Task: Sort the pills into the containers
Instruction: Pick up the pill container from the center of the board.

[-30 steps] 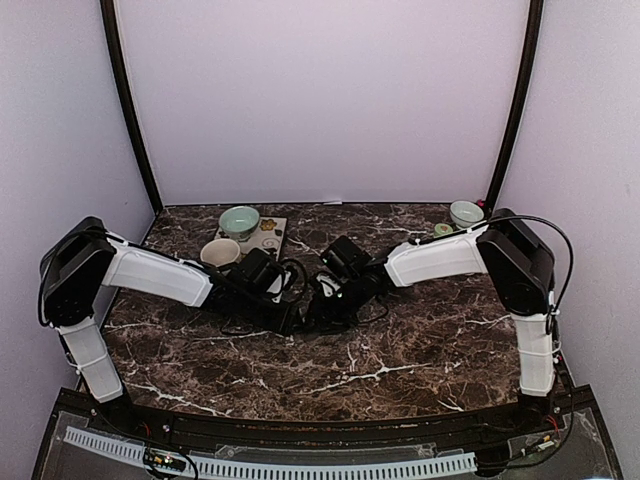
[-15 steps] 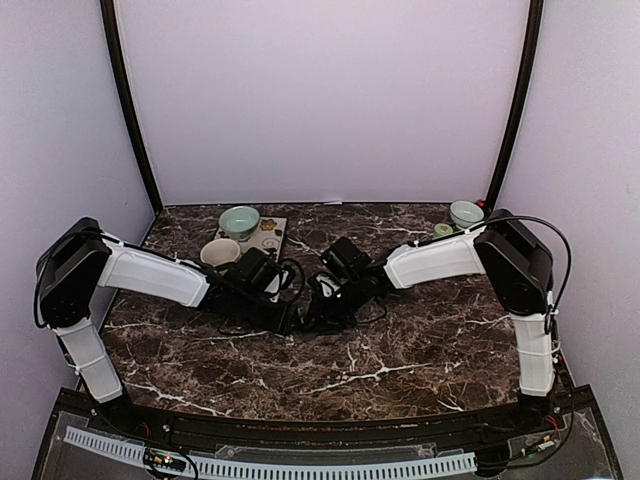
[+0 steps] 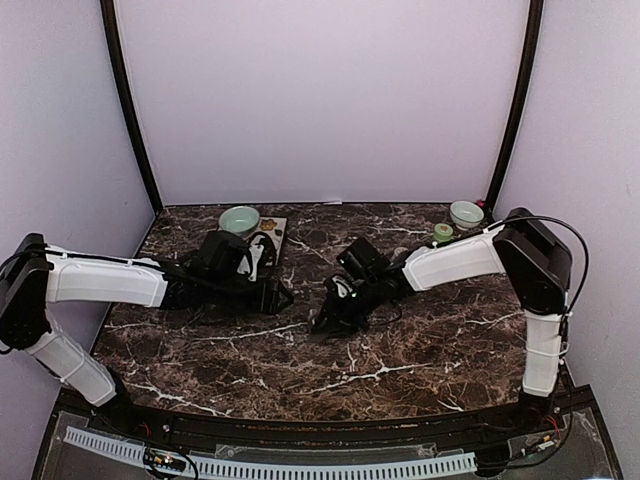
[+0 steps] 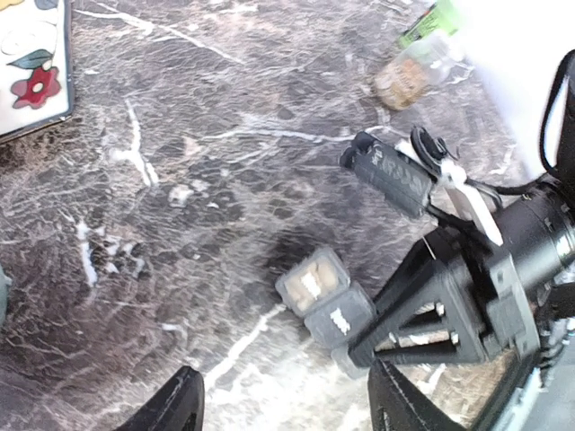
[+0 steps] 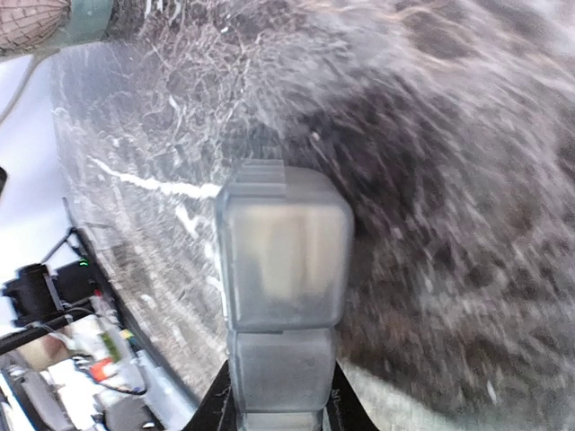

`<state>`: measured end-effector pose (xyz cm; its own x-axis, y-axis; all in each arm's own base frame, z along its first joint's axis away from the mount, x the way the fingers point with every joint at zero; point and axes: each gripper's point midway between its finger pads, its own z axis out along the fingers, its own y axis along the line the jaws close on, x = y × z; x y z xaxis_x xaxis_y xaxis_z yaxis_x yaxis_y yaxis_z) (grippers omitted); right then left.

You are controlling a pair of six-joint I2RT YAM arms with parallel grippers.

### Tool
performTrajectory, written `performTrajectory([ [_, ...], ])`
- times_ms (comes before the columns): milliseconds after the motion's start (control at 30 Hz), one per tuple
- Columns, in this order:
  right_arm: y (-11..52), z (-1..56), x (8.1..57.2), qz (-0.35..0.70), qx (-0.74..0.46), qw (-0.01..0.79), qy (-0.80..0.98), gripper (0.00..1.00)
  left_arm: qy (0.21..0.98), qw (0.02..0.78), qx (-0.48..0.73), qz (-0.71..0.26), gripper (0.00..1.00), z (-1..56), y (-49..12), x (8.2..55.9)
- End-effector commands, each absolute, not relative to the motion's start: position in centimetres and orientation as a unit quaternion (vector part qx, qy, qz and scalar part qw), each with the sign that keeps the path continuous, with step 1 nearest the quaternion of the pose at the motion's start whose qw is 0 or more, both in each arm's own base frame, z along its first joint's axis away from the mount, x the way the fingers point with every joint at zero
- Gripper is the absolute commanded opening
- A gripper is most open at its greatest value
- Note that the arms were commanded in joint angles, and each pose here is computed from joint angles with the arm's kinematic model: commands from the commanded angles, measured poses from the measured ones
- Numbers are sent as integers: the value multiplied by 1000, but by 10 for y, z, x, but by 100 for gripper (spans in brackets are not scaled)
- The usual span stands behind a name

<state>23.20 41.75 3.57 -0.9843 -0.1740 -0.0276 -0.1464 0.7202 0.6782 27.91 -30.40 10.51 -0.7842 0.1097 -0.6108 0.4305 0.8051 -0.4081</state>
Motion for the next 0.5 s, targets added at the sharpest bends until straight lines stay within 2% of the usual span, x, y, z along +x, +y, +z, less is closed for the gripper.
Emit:
performTrajectory([
  [0,430,94,240,-456,64,5,-888,0,877,295,147,-349,66,130,-315,267],
  [300,449,184,241,-583,52,-7,-811,0,834,300,151,-438,69,173,-328,251],
  [467,448,200,238,-610,37,1,-791,0,822,315,128,-456,68,190,-324,252],
])
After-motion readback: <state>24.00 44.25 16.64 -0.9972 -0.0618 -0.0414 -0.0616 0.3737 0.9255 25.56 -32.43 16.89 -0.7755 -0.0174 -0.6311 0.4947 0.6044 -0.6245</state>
